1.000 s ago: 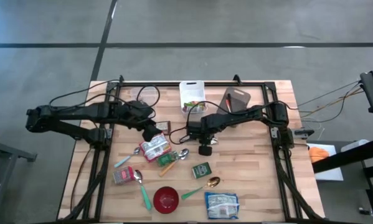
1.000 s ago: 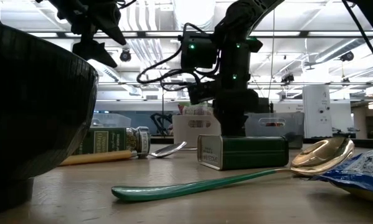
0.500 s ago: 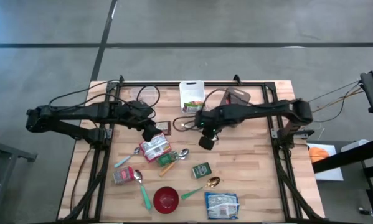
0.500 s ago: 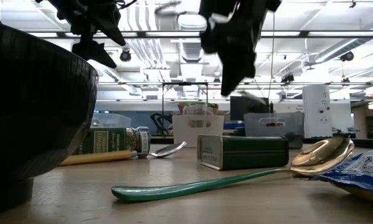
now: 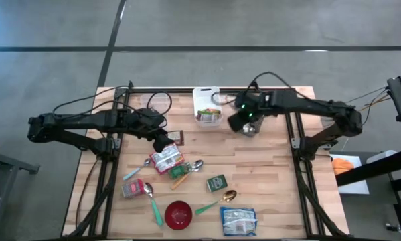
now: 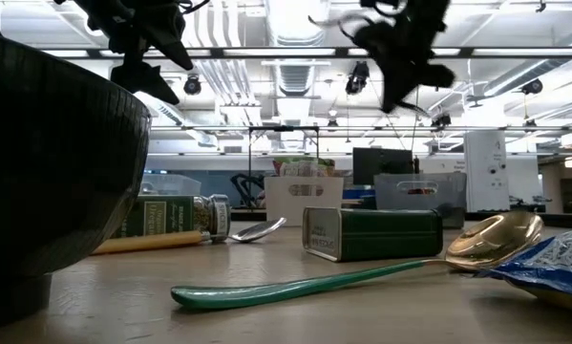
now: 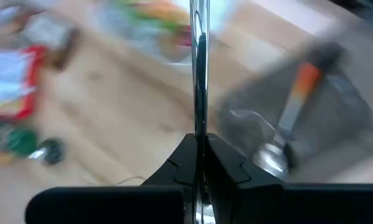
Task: Pick & Place Food Item
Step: Put the silver spoon into the black bin
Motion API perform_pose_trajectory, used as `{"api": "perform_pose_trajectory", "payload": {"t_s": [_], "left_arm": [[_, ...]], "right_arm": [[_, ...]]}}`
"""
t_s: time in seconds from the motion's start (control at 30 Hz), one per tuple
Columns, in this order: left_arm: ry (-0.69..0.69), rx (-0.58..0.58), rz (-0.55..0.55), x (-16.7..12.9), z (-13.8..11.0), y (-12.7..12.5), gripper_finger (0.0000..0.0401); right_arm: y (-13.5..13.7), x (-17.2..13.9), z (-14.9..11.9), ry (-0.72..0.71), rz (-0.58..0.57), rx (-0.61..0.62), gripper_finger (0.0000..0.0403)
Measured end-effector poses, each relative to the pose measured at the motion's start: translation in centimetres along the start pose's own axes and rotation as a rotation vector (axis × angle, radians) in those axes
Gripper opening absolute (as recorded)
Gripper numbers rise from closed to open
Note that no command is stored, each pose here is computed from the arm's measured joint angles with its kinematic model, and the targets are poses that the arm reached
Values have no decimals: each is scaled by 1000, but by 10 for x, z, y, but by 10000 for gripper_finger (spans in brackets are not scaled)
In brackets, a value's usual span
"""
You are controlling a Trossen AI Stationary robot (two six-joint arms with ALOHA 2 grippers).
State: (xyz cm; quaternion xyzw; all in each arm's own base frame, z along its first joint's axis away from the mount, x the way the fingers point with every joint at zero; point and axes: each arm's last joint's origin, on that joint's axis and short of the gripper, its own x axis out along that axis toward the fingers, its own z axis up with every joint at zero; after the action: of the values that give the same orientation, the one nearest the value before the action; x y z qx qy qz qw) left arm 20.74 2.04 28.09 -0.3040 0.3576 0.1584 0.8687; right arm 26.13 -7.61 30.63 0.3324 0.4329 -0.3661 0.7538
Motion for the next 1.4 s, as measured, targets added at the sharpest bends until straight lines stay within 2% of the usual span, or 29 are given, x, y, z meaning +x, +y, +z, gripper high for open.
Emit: {"api": "perform_pose_trajectory", "payload": {"t_s": [0.23,0.33,0.4,0.63,1.03,1.4], "left_arm": [[0,-2,0,0,0,0,319],[0,-3,0,0,0,0,319],[0,-3,0,0,0,0,319],[0,-3,0,0,0,0,319],[-3,-3,3,0,0,0,319],[-3,-3,3,0,0,0,319]], "right_arm": [[-57,16,4,34,-126,286,11],[-72,30,0,57,-170,352,11],[-76,40,-3,62,-159,373,11],[-81,66,-9,42,-145,403,11],[-88,80,-14,82,-184,381,11],[-87,110,-11,149,-212,371,11]]}}
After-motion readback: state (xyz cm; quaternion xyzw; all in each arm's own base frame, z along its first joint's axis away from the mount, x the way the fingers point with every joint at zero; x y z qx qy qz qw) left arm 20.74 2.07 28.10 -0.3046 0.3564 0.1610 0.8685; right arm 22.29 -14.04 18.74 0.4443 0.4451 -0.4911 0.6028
